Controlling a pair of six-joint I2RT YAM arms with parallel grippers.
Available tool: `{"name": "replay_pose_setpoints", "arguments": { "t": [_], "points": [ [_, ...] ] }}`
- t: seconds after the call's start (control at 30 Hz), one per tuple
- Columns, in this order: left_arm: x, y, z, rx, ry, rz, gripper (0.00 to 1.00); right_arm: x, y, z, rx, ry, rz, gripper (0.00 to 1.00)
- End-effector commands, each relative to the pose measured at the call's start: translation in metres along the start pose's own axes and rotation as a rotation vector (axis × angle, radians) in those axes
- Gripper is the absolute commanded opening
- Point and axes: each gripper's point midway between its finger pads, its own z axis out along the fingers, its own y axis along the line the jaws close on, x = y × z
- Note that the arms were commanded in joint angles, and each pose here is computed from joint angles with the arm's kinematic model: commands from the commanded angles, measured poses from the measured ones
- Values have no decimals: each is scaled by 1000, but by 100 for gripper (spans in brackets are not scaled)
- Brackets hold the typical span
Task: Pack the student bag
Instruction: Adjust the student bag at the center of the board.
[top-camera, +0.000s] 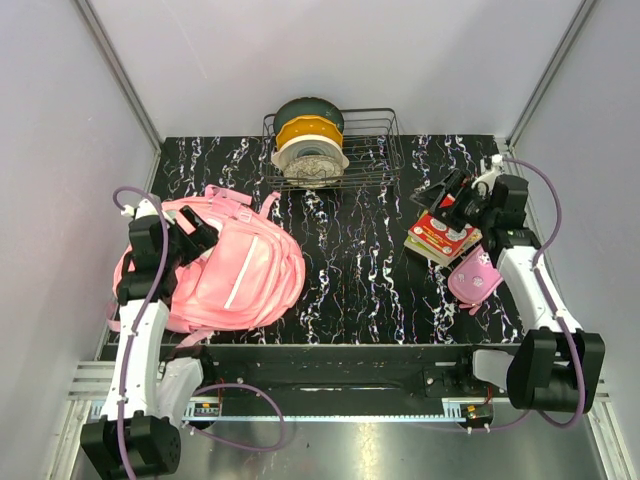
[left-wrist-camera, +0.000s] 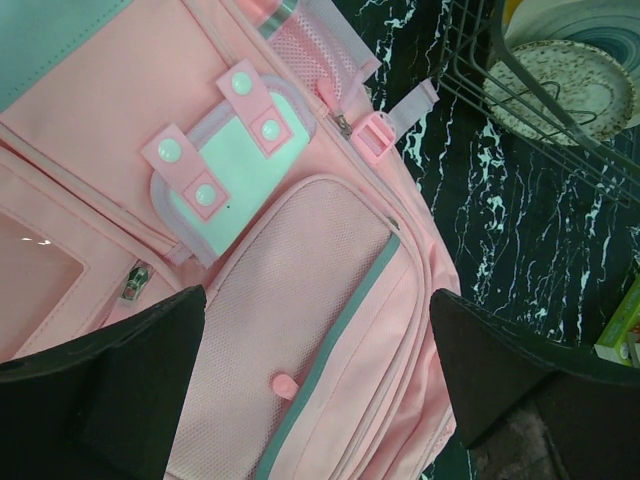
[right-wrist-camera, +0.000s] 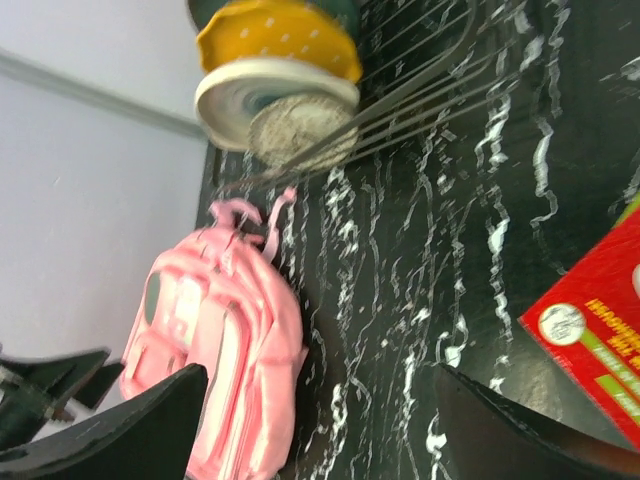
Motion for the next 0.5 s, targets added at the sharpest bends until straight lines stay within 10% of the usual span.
{"name": "replay_pose_setpoints", "arguments": {
  "t": [0.0,0.47],
  "points": [
    [-26,-2,-15,-25,-73,53,99,-41,-25,-4,247,-152,54,100],
    [-21,6,-28,-49,-84,106,99,-53,-150,-22,771,-254,237,100]
  ]
}}
